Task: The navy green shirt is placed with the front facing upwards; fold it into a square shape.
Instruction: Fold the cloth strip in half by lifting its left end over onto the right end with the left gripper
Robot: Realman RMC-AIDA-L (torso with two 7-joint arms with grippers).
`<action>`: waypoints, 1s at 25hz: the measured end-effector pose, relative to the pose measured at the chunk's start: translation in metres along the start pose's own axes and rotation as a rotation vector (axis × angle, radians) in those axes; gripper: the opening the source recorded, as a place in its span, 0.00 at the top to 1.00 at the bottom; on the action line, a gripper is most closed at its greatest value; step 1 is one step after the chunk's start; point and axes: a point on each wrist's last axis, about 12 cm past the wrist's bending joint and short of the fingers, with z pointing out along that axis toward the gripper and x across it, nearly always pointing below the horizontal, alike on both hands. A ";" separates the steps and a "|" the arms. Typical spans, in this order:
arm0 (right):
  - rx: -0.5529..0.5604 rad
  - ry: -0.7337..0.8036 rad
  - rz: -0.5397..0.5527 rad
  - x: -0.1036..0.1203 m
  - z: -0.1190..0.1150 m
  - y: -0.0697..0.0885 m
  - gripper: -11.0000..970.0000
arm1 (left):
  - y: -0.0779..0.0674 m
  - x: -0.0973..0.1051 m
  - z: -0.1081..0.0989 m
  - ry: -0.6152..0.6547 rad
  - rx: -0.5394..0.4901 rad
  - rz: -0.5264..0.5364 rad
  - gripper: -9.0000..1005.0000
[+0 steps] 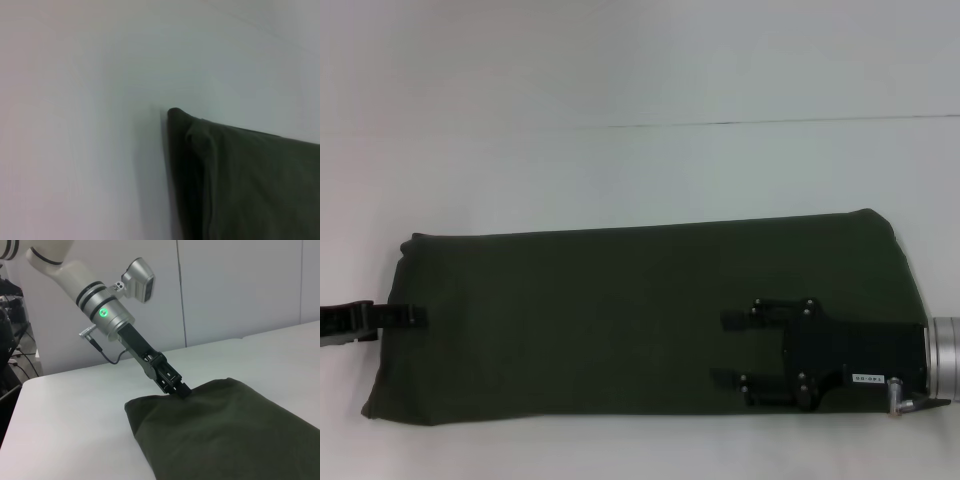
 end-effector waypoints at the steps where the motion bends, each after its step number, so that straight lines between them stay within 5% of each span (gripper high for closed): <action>1: 0.000 0.000 0.000 0.000 0.000 0.000 0.24 | 0.000 0.000 0.000 0.001 0.001 0.000 0.12; 25: -0.001 0.001 0.009 0.002 0.000 0.001 0.24 | -0.009 0.002 0.012 0.030 0.050 -0.004 0.13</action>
